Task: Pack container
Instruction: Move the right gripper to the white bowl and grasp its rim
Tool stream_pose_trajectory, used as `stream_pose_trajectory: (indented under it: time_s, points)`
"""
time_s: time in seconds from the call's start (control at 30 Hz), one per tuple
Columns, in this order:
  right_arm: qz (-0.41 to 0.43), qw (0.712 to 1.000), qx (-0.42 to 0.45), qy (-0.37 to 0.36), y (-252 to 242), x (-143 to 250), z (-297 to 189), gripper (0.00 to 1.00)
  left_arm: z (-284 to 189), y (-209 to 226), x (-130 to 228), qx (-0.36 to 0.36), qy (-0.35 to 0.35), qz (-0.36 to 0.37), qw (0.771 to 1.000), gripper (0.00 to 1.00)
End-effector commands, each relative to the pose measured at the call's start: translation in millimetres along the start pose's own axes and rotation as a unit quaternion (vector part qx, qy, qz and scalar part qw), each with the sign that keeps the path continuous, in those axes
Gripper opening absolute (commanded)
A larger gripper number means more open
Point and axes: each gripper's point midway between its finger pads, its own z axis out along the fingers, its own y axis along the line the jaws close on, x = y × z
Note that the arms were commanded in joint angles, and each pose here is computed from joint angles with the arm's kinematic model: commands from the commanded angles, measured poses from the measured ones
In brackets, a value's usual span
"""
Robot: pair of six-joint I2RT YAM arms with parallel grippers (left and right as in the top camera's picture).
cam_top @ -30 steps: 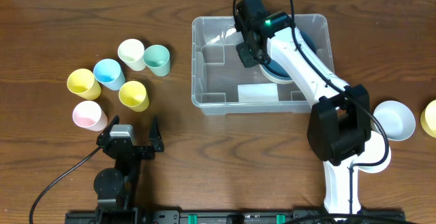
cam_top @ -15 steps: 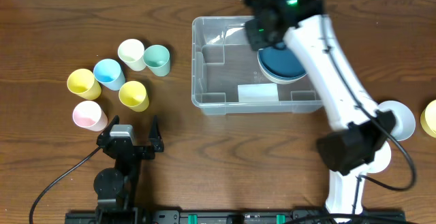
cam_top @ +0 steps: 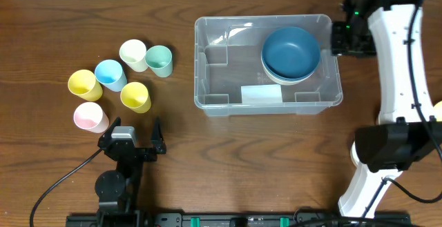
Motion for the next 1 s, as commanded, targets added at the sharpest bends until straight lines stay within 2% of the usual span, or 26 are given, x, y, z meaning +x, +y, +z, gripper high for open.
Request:
stream_pose_trajectory:
  time_s: [0.0, 0.3, 0.57, 0.73, 0.97]
  points:
    - [0.068, 0.998, -0.008, 0.002, -22.3, 7.5, -6.8, 0.49, 0.8, 0.4, 15.4, 0.002, 0.023, 0.001, 1.0, 0.98]
    - [0.158, 0.984, 0.014, 0.077, -80.6, 31.7, 37.0, 0.45, 0.8, 0.4, 15.4, 0.002, 0.023, 0.001, 1.0, 0.98]
    - [0.208, 0.974, 0.004, 0.093, -107.8, 59.4, 63.6, 0.45, 0.8, 0.3, 15.3, 0.002, 0.023, 0.001, 1.0, 0.98]
    - [0.222, 0.971, 0.003, 0.087, -112.1, 94.1, 73.4, 0.47, 0.8, 0.4, 15.4, 0.002, 0.023, 0.001, 1.0, 0.98]
    - [0.221, 0.97, -0.043, 0.09, -85.0, 146.2, 89.7, 0.47, 0.8, 0.3, 15.3, 0.002, 0.023, 0.001, 1.0, 0.98]
